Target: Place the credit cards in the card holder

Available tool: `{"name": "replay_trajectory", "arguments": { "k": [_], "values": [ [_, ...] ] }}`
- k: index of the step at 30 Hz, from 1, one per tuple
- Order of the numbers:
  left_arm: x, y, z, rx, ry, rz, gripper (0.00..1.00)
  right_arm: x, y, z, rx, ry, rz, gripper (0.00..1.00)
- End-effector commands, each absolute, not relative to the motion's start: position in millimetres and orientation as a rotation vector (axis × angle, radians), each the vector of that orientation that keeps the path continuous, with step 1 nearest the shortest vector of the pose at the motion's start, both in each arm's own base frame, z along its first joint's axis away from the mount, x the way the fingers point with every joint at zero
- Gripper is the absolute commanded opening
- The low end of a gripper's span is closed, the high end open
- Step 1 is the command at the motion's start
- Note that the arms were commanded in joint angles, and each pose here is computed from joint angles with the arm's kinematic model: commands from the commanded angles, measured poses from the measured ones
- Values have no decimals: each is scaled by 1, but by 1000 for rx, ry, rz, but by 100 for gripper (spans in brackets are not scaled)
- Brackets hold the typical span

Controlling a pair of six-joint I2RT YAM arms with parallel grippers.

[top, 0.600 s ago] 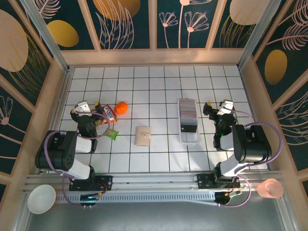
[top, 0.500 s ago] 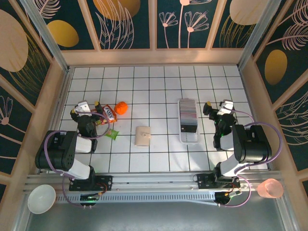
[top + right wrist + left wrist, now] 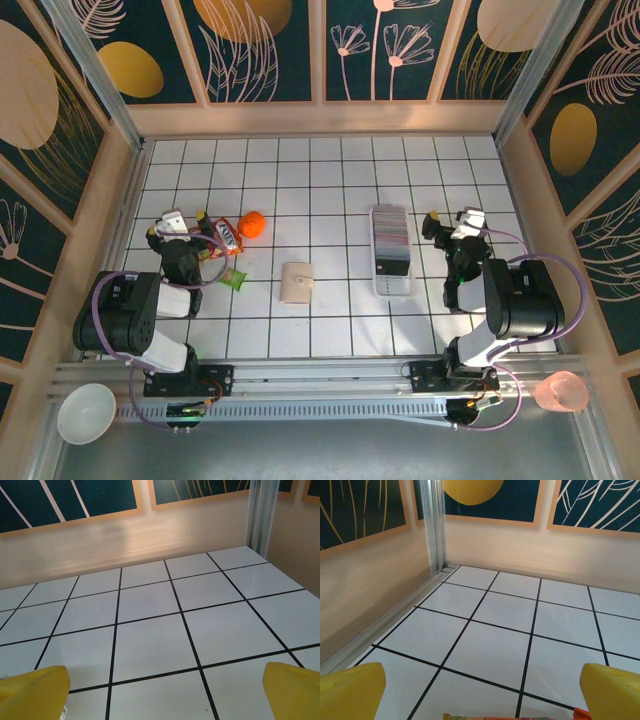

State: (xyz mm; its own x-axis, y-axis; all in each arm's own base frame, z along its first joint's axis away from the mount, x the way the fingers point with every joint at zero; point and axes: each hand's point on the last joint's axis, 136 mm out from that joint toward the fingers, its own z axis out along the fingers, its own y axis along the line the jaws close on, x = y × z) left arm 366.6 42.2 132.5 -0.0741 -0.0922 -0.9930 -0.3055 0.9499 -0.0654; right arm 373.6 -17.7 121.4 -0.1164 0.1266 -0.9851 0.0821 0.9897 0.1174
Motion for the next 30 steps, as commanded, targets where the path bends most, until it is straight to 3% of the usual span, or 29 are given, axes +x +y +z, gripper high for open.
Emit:
{"name": "replay_trajectory", "arguments": {
  "k": [1, 7, 14, 16, 19, 20, 26, 30],
  "values": [
    [366, 44, 139, -322, 1610, 161, 99, 373, -20, 128, 172, 1653, 24, 99],
    [365, 44, 139, -322, 1609, 160, 99, 373, -20, 133, 179, 1647, 18, 99],
    [365, 49, 173, -411, 1646, 143, 99, 351, -15, 180, 274, 1640, 53, 99],
    [360, 58, 190, -607, 1614, 61, 99, 346, -33, 195, 469, 1659, 68, 99],
    [341, 67, 194, -887, 1562, -81, 99, 319, -71, 176, 961, 1703, 49, 99],
    [334, 69, 193, -934, 1538, -112, 99, 317, -73, 176, 983, 1716, 47, 99],
    [302, 14, 222, -772, 1384, -633, 99, 320, -19, 187, 738, 1926, 308, 94],
    [283, -5, 226, -700, 1428, -722, 99, 307, 38, 205, 503, 1958, 548, 90]
  ]
}}
